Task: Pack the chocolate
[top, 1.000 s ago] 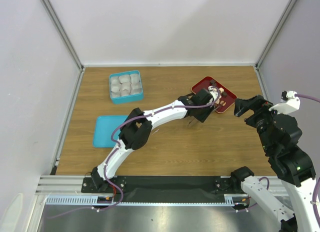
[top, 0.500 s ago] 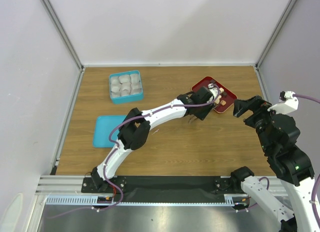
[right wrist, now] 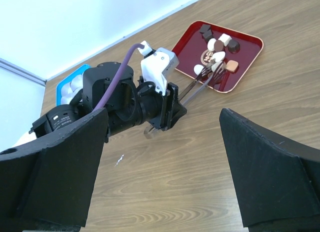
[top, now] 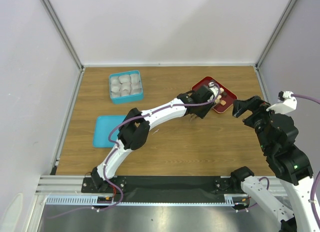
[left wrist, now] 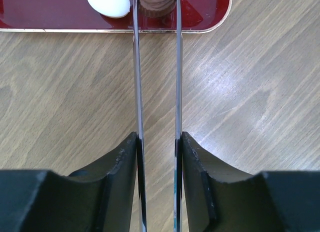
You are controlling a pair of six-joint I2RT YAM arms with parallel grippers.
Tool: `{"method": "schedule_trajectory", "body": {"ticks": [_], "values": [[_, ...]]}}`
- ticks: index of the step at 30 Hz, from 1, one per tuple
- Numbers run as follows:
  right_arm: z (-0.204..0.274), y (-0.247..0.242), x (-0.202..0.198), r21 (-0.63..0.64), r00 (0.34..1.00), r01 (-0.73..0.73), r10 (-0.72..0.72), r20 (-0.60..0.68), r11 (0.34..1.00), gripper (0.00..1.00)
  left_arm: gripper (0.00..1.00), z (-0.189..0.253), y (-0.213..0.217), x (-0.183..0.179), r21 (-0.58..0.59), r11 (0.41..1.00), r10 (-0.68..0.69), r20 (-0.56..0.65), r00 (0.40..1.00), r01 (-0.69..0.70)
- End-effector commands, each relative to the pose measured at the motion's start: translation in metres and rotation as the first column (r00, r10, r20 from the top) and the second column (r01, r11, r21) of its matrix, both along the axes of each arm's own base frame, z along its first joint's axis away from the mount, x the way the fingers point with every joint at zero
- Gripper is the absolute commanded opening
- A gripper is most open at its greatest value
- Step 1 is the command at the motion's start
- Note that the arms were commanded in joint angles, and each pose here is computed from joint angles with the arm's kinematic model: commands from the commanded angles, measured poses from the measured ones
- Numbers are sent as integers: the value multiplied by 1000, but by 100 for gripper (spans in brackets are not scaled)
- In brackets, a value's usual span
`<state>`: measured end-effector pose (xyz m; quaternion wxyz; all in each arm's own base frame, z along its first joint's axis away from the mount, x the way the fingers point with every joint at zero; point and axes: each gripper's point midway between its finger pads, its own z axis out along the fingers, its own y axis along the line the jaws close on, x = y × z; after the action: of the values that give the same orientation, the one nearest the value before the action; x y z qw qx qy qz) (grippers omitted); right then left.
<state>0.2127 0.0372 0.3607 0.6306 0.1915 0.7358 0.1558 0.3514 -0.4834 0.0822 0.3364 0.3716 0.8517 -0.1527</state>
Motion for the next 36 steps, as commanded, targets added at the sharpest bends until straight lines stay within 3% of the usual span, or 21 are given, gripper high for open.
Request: {"method": "schedule_trajectory", "body": {"ticks": [1, 11, 15, 19, 24, 31, 36], "values": [[8, -5, 2, -1, 999, 25, -25, 35, 1000, 99, 38, 68, -12, 10, -111, 994, 4, 101, 995, 8], [7, -6, 0, 0, 999, 26, -26, 38, 1000, 99, 39, 109, -17, 10, -198, 980, 22, 127, 992, 3], [7, -7, -2, 2, 999, 29, -29, 42, 1000, 99, 43, 106, -16, 10, -183, 983, 22, 125, 992, 1], [9, -8, -3, 1, 999, 29, -29, 45, 1000, 99, 33, 100, -17, 9, -172, 985, 14, 116, 993, 7], [11, -10, -5, 3, 998, 37, -37, 53, 999, 99, 41, 94, -16, 9, -163, 987, 20, 105, 994, -2], [10, -10, -5, 2, 998, 35, -35, 51, 999, 99, 33, 96, -12, 10, -159, 987, 27, 110, 994, -9], [9, -8, -3, 5, 998, 32, -33, 49, 999, 99, 33, 106, -8, 10, -162, 987, 37, 124, 992, -16]]}}
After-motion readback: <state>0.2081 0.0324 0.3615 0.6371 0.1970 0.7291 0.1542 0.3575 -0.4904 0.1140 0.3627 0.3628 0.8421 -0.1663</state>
